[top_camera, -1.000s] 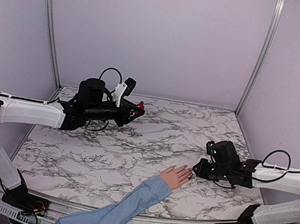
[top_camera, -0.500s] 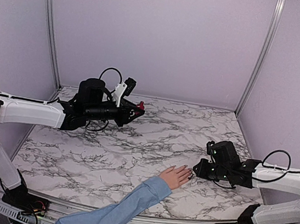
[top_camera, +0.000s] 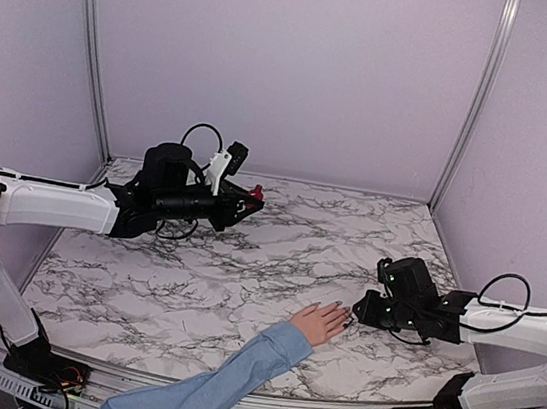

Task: Paint the nails
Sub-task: Paint the hand on the nail.

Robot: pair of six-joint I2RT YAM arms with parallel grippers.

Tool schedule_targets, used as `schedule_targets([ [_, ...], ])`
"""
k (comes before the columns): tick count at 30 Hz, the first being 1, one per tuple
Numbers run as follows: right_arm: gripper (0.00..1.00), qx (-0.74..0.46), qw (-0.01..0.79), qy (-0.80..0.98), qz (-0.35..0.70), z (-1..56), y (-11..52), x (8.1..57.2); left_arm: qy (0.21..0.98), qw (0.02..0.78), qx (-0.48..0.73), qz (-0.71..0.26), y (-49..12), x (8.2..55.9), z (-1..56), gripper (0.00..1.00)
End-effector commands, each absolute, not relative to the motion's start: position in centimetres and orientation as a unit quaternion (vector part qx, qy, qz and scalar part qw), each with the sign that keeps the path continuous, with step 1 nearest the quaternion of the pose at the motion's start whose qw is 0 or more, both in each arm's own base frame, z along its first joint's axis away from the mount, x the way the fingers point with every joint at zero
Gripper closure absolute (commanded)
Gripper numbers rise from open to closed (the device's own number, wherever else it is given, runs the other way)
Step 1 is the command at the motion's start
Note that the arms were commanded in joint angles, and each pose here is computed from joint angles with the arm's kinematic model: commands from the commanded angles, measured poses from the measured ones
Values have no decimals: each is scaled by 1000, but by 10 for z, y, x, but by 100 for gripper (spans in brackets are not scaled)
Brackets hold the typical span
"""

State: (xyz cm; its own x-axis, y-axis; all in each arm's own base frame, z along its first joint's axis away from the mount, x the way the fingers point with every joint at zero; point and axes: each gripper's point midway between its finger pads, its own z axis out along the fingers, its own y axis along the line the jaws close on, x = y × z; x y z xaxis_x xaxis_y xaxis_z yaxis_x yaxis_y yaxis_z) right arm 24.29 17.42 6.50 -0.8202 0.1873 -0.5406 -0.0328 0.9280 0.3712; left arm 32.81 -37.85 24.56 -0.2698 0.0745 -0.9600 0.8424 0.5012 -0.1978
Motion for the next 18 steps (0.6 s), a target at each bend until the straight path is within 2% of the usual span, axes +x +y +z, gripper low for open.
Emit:
schedule_targets([
  [1,100,53,304,933,183,72,174,245,690,525,323,-379,-373,325,262,100],
  [18,100,56,313,932,176,74,171,247,690,525,322,-380,-376,327,263,100],
])
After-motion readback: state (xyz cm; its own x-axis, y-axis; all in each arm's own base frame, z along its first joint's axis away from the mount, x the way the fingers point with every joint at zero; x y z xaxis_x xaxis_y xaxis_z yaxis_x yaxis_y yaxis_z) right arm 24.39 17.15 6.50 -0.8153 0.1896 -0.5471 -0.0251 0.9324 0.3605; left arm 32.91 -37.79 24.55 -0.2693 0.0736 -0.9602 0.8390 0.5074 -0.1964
